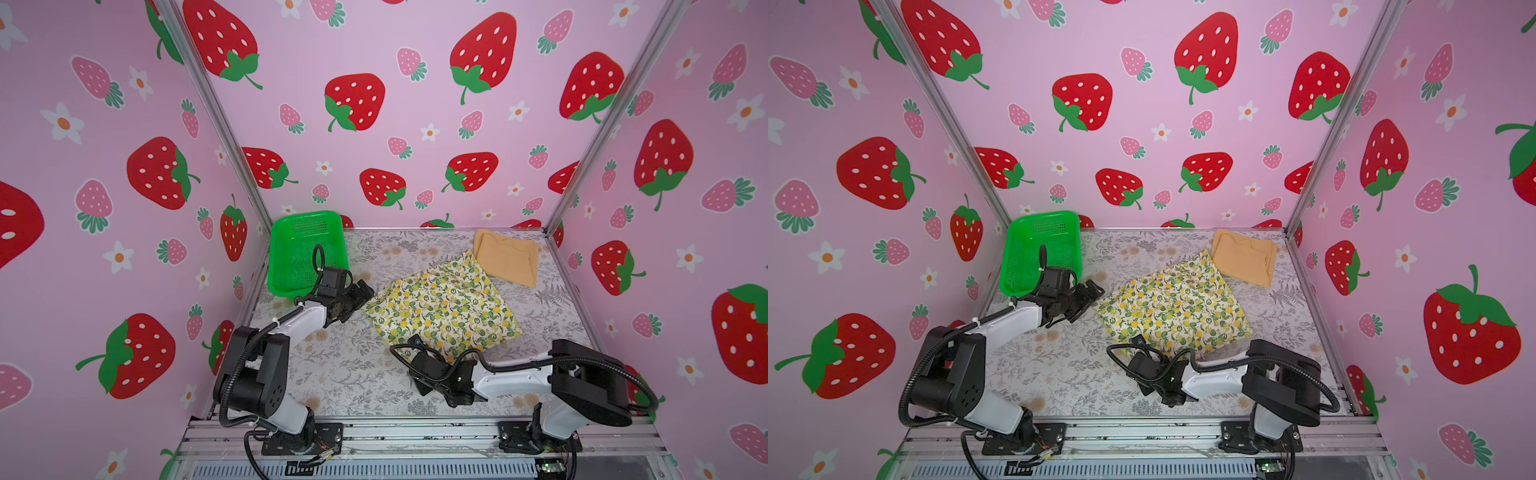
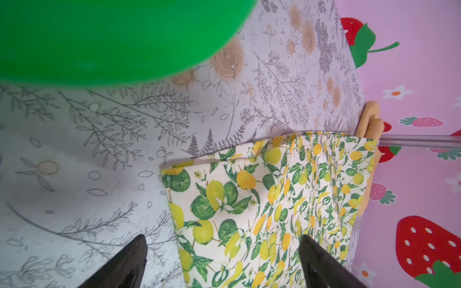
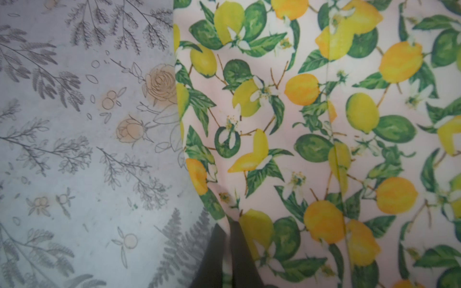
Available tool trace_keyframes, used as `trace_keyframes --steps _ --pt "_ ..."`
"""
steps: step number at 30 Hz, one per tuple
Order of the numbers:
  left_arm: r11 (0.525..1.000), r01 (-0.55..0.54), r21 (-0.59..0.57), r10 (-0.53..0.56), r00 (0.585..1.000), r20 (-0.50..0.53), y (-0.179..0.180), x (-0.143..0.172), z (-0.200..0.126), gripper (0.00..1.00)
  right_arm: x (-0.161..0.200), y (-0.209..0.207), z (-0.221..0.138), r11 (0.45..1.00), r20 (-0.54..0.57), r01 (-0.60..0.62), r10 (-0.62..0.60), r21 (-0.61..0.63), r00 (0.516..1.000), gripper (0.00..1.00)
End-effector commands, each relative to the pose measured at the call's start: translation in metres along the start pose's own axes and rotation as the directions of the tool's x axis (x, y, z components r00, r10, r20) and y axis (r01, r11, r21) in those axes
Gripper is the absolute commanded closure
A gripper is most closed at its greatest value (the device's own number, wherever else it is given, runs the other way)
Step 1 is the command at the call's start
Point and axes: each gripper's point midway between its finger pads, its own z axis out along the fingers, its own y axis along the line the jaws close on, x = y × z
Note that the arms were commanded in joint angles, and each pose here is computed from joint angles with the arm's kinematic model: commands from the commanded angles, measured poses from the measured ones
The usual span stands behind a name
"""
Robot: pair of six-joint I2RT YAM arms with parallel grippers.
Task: Fold and stack skirts
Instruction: Rotate the skirt at the center of the table, then fold the skirt at the center of the table.
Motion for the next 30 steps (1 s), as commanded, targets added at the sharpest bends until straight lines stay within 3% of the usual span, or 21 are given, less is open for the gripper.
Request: trace_keyframes --steps 1,7,14,25,30 --pt "0.999 0.002 -0.034 -0.001 1.000 0.019 0.010 0.006 -0.004 0.09 0.042 -0.030 -0.004 0.994 -0.132 0.021 -0.007 0.107 0.991 0.89" --pt "0.997 -0.028 -0.075 0.026 0.999 -0.027 0.022 0.025 0.010 0.17 0.037 -0.034 -0.011 0.992 -0.112 0.006 0.008 0.123 0.994 0.89" --pt "0.996 -0.040 -0.085 0.032 0.996 -0.086 0.022 0.037 0.031 0.37 0.033 -0.038 -0.016 0.990 -0.093 -0.014 0.027 0.138 0.995 0.89" --pt "0.991 -0.053 -0.122 0.039 0.993 -0.110 0.030 0.043 0.041 0.60 0.023 -0.041 -0.023 0.990 -0.048 -0.032 0.039 0.138 0.998 0.88" --pt "0.990 -0.059 -0.124 0.044 0.991 -0.124 0.033 0.046 0.044 0.81 0.022 -0.039 -0.022 0.991 -0.046 -0.031 0.038 0.131 0.998 0.87"
